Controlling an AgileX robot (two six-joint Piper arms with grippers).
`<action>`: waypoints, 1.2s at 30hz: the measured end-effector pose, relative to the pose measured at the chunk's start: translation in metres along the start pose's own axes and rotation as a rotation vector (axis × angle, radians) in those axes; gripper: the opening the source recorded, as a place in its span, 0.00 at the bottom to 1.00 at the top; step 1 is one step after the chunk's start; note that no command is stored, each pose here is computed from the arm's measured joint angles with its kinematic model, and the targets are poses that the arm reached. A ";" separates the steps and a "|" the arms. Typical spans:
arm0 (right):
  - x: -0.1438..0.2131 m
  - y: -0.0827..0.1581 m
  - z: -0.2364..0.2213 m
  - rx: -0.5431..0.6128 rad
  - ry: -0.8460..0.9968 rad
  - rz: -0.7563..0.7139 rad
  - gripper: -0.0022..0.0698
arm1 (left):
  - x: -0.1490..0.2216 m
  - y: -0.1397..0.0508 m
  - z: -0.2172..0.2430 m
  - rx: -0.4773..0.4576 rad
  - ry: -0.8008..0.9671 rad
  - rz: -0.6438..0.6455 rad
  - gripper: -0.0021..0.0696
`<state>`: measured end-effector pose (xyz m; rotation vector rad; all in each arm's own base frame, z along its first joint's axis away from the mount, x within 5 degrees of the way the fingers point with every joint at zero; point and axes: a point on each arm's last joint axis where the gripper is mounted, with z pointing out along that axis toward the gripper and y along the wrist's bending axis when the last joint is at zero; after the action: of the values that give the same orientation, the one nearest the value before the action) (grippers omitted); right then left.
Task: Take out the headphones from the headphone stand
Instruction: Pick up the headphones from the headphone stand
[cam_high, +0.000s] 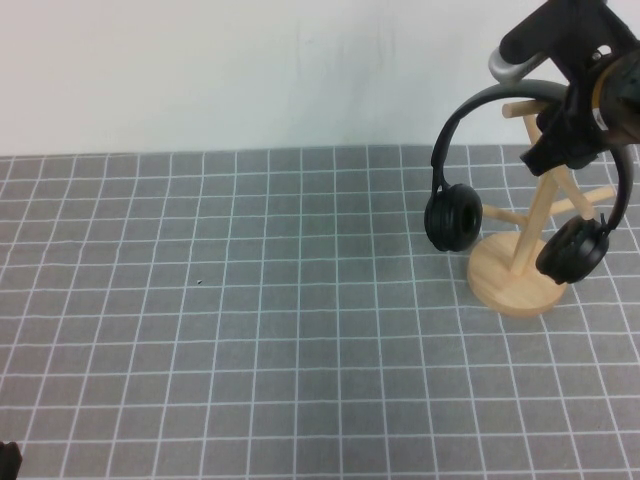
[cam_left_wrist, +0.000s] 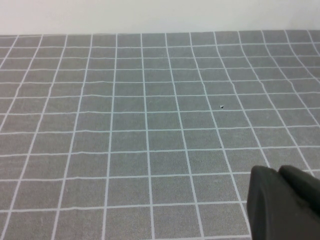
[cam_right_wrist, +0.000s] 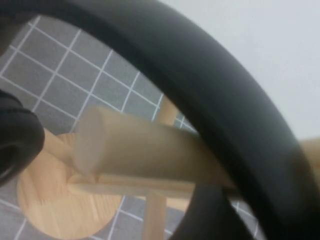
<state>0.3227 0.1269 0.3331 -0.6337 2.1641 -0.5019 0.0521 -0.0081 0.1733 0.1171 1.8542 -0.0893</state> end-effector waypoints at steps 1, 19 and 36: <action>0.000 0.000 0.001 0.001 -0.001 -0.004 0.58 | 0.000 0.000 0.000 0.000 0.000 0.000 0.02; 0.001 0.001 0.012 0.029 0.018 -0.023 0.50 | 0.000 0.000 0.000 0.000 0.000 0.000 0.02; 0.001 0.003 0.000 0.039 0.040 -0.019 0.10 | 0.000 0.000 0.000 0.000 0.000 0.000 0.02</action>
<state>0.3212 0.1287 0.3308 -0.6281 2.1822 -0.5696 0.0521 -0.0081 0.1733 0.1171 1.8542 -0.0893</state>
